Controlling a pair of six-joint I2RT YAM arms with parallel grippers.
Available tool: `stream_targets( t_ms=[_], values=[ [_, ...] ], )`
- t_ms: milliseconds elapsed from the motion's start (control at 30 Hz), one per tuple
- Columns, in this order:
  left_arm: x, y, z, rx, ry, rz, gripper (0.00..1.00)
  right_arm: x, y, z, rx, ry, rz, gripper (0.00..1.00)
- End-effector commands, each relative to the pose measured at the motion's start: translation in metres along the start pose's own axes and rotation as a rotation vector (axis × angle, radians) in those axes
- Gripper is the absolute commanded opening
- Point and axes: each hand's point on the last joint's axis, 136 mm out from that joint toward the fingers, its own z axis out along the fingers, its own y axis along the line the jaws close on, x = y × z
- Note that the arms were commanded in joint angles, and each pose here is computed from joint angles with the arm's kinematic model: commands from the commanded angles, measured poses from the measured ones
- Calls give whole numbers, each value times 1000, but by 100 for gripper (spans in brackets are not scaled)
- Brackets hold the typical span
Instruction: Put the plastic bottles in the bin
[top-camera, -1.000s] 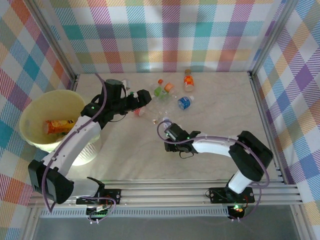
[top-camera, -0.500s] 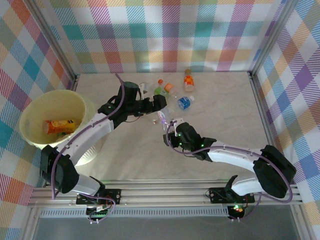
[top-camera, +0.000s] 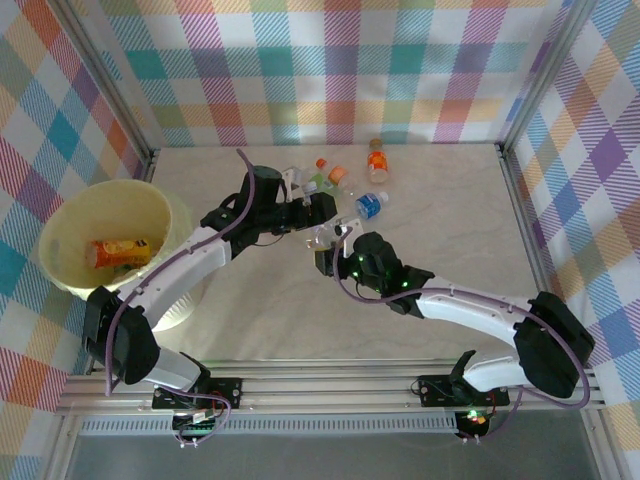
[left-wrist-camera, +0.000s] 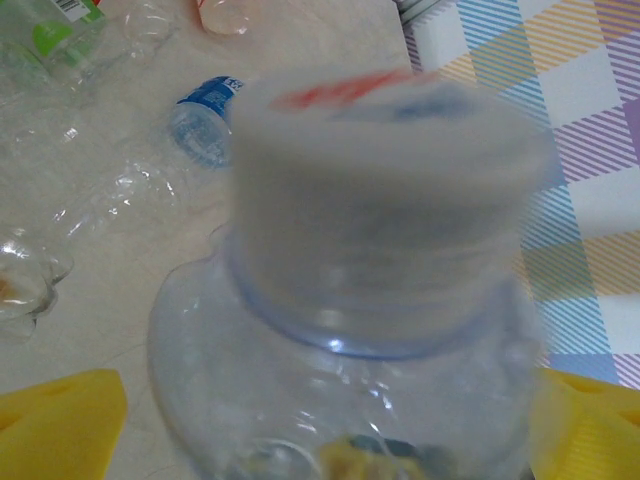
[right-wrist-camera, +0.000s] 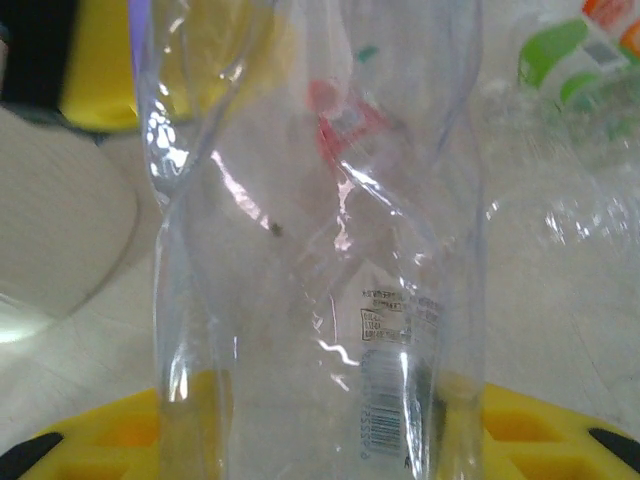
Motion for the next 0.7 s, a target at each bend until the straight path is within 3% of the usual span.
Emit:
stream_targets(
  t_ms=[0,133,267,400,667],
  values=[
    [5,5,5,-9,11,16,94,-30,22,0,-83,-78,-21,45],
    [0,5,4,-22,-11,11,89,-34,33,1,-136,-70,-23,46],
    [-4,6,3,-28,-38,3,77,-35,46,1,-200,-53,-15,49],
    [-10,9,3,-46,-67,-14,66,-27,56,3,-256,-7,-33,60],
    [-13,10,1,-52,-95,-21,57,-23,59,3,-273,7,-43,68]
  ],
)
